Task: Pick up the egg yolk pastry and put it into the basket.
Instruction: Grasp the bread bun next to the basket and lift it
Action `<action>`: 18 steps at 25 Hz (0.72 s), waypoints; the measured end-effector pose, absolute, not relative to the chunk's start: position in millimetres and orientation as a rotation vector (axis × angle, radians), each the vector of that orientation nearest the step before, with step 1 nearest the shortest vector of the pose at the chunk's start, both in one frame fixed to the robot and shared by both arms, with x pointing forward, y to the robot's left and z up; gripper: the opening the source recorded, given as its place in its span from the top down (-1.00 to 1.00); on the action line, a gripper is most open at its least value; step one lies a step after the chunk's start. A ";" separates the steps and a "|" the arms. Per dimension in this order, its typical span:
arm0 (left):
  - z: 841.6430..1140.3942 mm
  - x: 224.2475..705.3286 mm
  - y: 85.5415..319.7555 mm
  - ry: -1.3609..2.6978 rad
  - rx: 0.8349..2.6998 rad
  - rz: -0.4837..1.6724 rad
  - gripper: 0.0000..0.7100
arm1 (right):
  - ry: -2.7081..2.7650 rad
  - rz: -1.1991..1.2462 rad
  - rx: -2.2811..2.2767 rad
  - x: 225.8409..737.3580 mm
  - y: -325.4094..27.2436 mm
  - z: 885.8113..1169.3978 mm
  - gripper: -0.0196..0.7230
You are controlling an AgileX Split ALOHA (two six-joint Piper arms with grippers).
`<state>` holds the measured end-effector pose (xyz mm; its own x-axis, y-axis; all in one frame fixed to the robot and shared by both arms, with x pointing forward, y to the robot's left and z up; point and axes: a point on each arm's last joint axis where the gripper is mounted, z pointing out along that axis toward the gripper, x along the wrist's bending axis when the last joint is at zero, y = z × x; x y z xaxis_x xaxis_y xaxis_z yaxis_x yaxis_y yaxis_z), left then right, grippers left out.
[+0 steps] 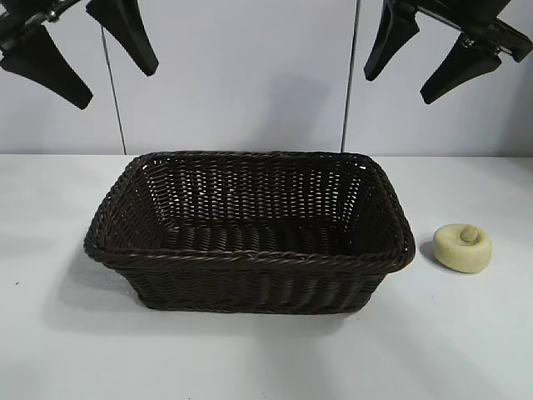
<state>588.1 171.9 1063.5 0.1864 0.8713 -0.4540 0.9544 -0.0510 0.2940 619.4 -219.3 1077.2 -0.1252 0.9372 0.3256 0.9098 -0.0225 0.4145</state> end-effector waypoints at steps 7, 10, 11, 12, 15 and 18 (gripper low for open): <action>1057.1 591.0 169.6 1.718 1.912 -0.232 -0.56 | 2.158 0.846 2.043 619.6 -219.3 1077.3 -0.45; 1057.1 591.0 169.6 1.718 1.912 -0.232 -0.56 | 2.158 0.845 2.042 619.6 -219.4 1077.3 -0.45; 1057.1 591.0 169.6 1.718 1.912 -0.232 -0.56 | 2.158 0.845 2.042 619.6 -219.4 1077.3 -0.45; 1057.1 591.0 169.6 1.718 1.912 -0.232 -0.56 | 2.159 0.844 2.042 619.5 -219.4 1077.2 -0.45; 1057.1 591.0 169.6 1.718 1.912 -0.232 -0.56 | 2.181 0.821 2.043 617.8 -219.6 1076.4 -0.45; 1057.1 591.0 169.6 1.718 1.912 -0.232 -0.56 | 2.215 0.738 2.006 615.9 -223.3 1074.1 -0.45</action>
